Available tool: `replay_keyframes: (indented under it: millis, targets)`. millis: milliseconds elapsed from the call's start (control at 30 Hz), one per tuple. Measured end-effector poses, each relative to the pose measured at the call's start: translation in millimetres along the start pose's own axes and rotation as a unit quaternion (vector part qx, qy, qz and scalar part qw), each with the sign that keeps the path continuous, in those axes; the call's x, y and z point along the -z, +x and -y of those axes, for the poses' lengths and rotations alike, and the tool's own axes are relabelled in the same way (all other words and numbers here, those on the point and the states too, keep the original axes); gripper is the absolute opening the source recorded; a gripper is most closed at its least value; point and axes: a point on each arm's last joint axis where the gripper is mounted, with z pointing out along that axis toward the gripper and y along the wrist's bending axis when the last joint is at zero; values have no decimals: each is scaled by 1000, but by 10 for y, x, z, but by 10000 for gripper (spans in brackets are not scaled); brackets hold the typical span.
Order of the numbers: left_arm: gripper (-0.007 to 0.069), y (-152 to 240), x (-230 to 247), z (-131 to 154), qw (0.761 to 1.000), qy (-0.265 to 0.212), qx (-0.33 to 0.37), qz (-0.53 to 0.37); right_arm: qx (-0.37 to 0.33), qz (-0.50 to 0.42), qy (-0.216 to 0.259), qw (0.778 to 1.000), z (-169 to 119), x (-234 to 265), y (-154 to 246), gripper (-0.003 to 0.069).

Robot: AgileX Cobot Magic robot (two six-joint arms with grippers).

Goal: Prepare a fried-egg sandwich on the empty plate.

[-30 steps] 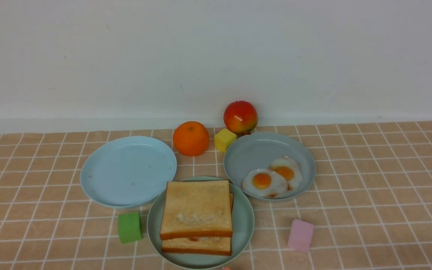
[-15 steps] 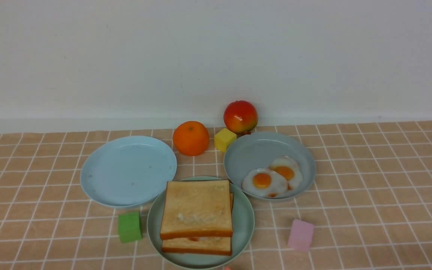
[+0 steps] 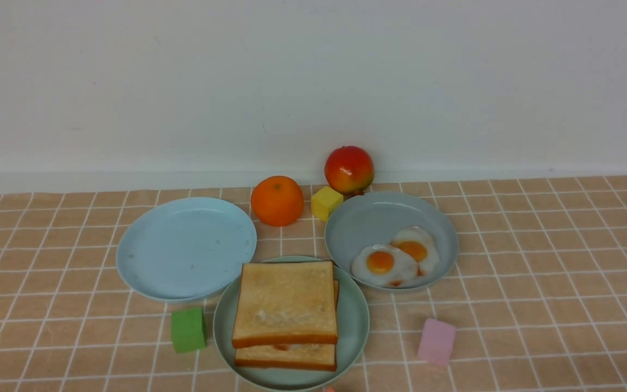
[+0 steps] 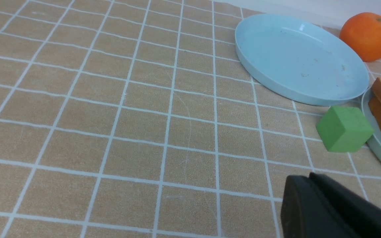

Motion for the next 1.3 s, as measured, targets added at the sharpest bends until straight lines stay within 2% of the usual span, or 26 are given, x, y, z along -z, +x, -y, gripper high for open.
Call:
replay_keyframes:
  millis: [1300]
  targets:
    - [71,0,0,0,1000,0,0,0,-6,0,0,1000,0,0,0,148]
